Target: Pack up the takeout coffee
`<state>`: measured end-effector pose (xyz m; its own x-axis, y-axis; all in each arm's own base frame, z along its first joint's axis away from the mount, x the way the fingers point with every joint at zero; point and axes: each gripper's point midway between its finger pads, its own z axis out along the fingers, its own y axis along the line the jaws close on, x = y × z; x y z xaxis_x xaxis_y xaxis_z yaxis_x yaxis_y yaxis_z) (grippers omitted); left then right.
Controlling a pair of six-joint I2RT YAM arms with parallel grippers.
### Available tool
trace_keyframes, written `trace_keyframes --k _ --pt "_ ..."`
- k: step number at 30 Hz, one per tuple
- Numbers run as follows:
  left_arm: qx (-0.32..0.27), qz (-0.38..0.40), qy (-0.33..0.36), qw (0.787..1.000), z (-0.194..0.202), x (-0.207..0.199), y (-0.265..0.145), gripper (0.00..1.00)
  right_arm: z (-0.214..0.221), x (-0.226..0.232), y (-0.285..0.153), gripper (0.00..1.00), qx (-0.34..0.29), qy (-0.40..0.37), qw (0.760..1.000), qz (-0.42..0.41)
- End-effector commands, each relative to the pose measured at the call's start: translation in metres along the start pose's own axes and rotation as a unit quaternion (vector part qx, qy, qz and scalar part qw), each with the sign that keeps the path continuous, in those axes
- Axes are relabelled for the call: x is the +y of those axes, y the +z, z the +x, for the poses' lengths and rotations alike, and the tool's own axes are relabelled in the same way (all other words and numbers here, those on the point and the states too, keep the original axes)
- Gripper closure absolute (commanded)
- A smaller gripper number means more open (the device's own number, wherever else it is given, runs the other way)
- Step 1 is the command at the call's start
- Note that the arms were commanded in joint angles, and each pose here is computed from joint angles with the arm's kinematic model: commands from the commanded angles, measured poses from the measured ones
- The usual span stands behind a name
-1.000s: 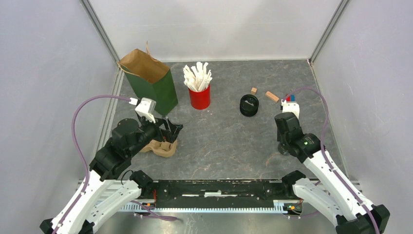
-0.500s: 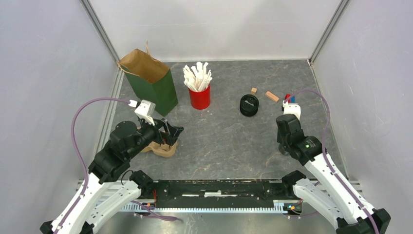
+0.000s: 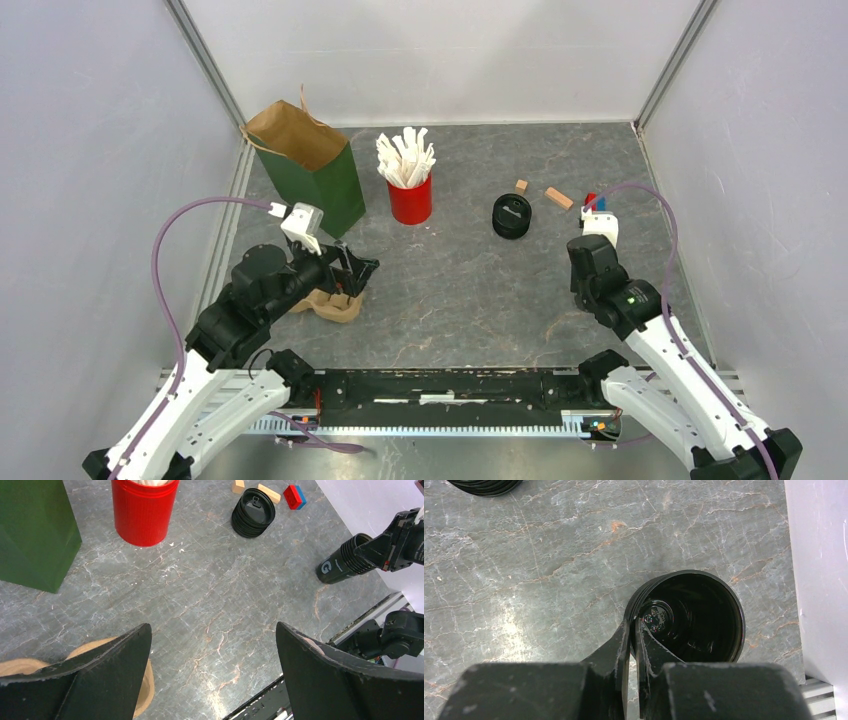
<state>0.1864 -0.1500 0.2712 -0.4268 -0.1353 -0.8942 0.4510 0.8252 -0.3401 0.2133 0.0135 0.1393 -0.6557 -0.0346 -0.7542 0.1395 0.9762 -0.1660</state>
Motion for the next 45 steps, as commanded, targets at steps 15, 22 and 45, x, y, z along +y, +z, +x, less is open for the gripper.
trace_keyframes --k 15,22,45 --pt "-0.010 0.023 -0.020 0.999 -0.007 -0.011 0.002 0.00 -0.021 -0.004 0.000 0.76 -0.028 0.035 0.999 0.023" --pt "-0.013 0.022 -0.020 0.999 -0.007 -0.011 0.001 0.00 -0.022 -0.003 -0.002 0.76 -0.024 0.028 0.999 0.020" --pt "-0.010 0.023 -0.019 1.000 -0.005 -0.010 0.002 0.00 -0.020 -0.012 0.000 0.99 -0.028 0.023 0.999 0.034"
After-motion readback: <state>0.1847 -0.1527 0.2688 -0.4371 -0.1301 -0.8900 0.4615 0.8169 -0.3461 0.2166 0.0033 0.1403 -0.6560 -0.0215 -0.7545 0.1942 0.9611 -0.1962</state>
